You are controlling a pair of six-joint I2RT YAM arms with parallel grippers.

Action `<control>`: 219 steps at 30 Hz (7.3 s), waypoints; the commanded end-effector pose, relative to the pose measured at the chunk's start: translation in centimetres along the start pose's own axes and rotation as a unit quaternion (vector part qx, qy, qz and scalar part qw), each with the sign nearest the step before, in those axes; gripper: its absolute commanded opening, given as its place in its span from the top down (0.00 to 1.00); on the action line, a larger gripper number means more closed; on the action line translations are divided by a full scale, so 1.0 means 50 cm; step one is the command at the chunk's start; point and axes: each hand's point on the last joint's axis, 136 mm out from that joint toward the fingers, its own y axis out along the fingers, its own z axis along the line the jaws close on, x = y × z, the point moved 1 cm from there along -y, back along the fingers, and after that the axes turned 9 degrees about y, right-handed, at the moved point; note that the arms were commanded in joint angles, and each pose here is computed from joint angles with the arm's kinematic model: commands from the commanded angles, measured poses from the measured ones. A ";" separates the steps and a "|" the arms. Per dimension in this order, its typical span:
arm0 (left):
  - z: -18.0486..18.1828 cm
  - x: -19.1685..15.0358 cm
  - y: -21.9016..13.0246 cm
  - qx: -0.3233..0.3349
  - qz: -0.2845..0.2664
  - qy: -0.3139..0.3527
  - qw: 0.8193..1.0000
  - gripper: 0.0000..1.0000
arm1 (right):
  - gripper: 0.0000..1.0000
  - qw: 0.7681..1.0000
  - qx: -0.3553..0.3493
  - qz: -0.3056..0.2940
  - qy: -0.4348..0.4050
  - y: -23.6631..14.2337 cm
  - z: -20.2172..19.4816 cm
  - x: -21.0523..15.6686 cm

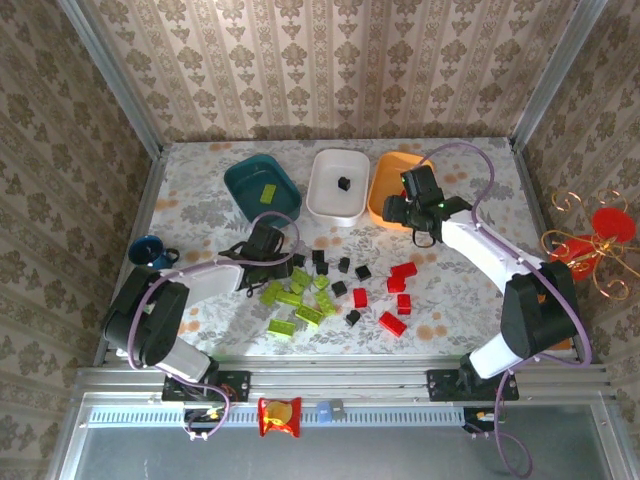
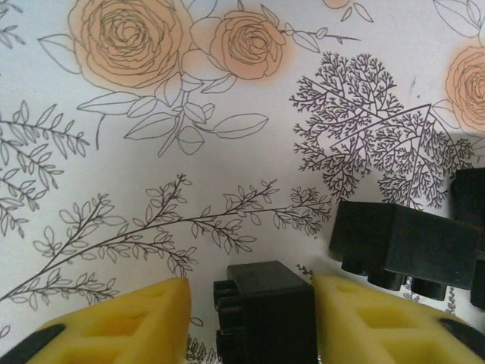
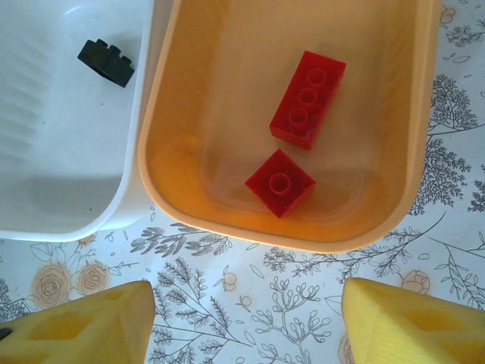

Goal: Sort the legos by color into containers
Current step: Pick up the lego from the center of the table, then place the lego in the container, then pick up the lego from the bottom-left of the table, then place the lego in the container, then pick up the lego from the center of the table.

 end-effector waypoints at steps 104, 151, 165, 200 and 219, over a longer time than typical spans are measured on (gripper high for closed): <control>0.050 -0.139 -0.120 0.030 0.031 0.002 0.999 0.36 | 0.33 0.997 0.039 0.059 -0.011 -0.026 0.031 -0.170; 0.033 0.257 -0.179 0.032 -0.175 -0.038 0.983 0.65 | 0.33 0.998 0.033 0.061 -0.006 -0.013 0.027 -0.177; 0.172 0.455 0.032 0.113 -0.116 -0.079 0.984 0.66 | 0.33 0.998 0.039 0.053 -0.009 -0.053 0.007 -0.183; -0.046 0.124 -0.232 -0.092 -0.177 -0.033 0.979 0.00 | 0.32 0.978 -0.010 0.144 -0.153 0.056 0.075 -0.306; -0.009 0.036 -0.226 -0.076 -0.152 -0.031 0.985 0.00 | 0.68 0.974 0.003 0.149 -0.171 0.051 0.091 -0.318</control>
